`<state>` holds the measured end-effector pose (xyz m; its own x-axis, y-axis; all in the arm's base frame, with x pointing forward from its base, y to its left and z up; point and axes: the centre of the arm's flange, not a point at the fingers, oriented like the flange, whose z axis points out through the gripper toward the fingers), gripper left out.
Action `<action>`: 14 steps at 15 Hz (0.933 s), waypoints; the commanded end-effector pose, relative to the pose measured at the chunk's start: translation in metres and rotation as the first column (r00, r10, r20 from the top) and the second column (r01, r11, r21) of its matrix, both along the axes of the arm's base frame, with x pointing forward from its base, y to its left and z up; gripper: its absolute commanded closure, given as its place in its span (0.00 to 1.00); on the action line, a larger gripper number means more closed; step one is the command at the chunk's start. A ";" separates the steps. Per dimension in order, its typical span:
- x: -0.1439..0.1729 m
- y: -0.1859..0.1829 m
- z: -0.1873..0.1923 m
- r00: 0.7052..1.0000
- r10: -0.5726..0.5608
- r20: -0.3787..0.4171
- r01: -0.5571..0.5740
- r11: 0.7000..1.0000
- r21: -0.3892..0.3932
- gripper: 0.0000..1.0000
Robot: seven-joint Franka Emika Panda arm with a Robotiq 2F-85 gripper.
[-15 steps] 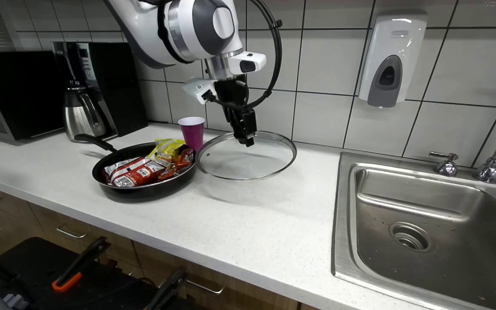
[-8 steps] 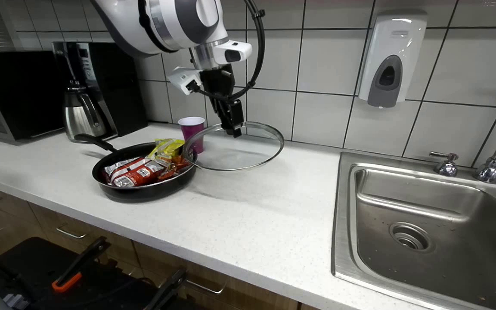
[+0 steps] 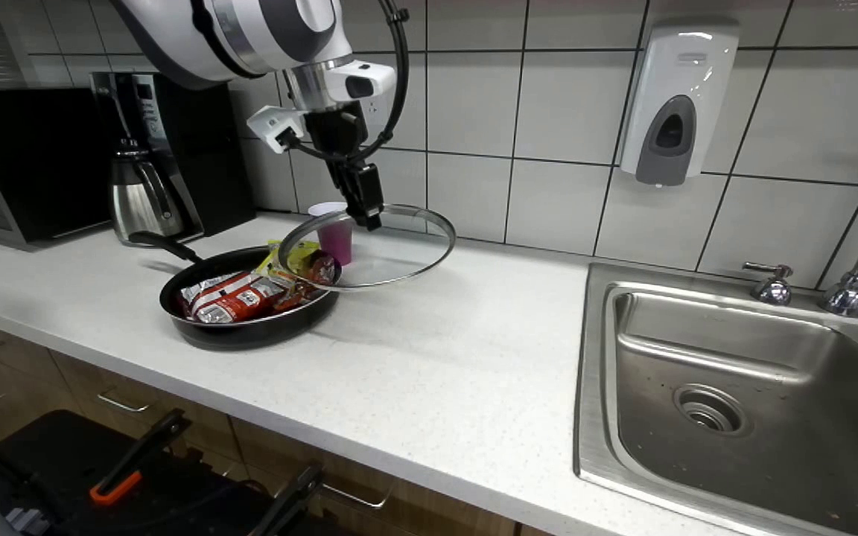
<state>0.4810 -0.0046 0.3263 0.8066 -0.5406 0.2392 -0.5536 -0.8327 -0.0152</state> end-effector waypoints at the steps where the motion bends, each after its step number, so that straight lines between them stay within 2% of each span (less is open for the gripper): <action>1: -0.012 0.030 0.024 1.000 -0.007 0.012 0.007 1.000 -0.018 0.61; 14: -0.015 0.125 0.017 0.995 0.098 -0.034 -0.098 0.995 -0.025 0.61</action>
<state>0.4632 0.0989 0.3249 0.8635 -0.4586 0.2101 -0.4714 -0.8818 0.0126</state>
